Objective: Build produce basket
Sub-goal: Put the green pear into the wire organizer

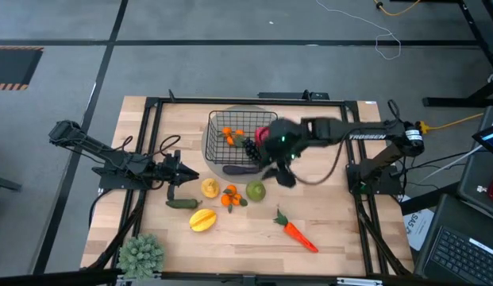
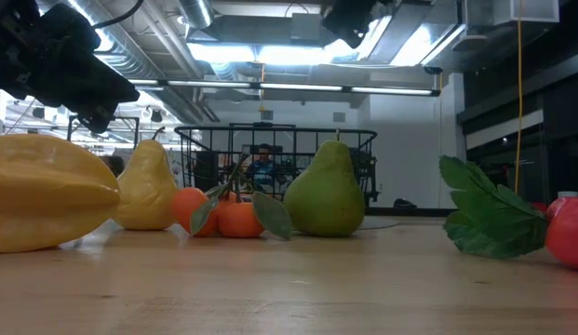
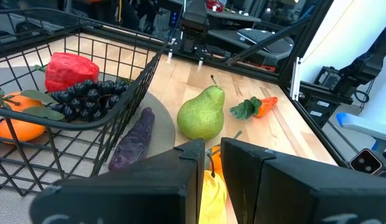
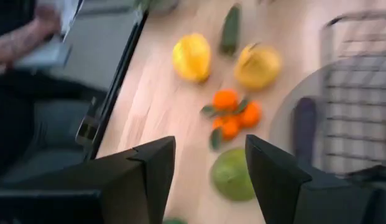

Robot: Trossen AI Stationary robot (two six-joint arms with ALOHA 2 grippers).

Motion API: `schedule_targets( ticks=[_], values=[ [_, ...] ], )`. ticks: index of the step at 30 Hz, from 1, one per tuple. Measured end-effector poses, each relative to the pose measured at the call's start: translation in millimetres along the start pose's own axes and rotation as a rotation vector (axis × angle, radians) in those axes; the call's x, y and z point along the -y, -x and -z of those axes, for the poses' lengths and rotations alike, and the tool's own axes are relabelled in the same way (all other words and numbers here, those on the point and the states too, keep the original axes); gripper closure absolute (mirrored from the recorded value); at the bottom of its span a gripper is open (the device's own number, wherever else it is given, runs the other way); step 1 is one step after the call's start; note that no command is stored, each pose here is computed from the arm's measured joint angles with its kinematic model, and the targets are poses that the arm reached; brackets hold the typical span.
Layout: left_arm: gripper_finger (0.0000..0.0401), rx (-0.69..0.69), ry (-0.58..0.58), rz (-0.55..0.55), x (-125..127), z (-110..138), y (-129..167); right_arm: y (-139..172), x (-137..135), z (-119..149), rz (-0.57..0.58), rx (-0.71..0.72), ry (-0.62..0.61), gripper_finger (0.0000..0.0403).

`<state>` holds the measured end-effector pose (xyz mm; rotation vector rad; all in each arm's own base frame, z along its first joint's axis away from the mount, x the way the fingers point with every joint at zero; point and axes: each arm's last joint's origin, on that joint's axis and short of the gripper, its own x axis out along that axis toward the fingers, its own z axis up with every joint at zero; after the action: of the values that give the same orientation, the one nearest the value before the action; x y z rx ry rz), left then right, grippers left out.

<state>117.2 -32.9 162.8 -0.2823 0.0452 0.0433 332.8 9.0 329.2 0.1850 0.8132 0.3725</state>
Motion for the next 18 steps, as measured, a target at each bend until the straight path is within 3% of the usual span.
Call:
schedule_targets(
  ticks=[6,18],
  values=[
    [0.0360,0.001,0.000,0.000,0,0,0,-37,-15,29,0.045,-0.063,0.074,0.0219],
    [0.0360,0.000,0.000,0.000,0,0,0,-74,-16,51,0.236,0.158,0.173,0.0219]
  ],
)
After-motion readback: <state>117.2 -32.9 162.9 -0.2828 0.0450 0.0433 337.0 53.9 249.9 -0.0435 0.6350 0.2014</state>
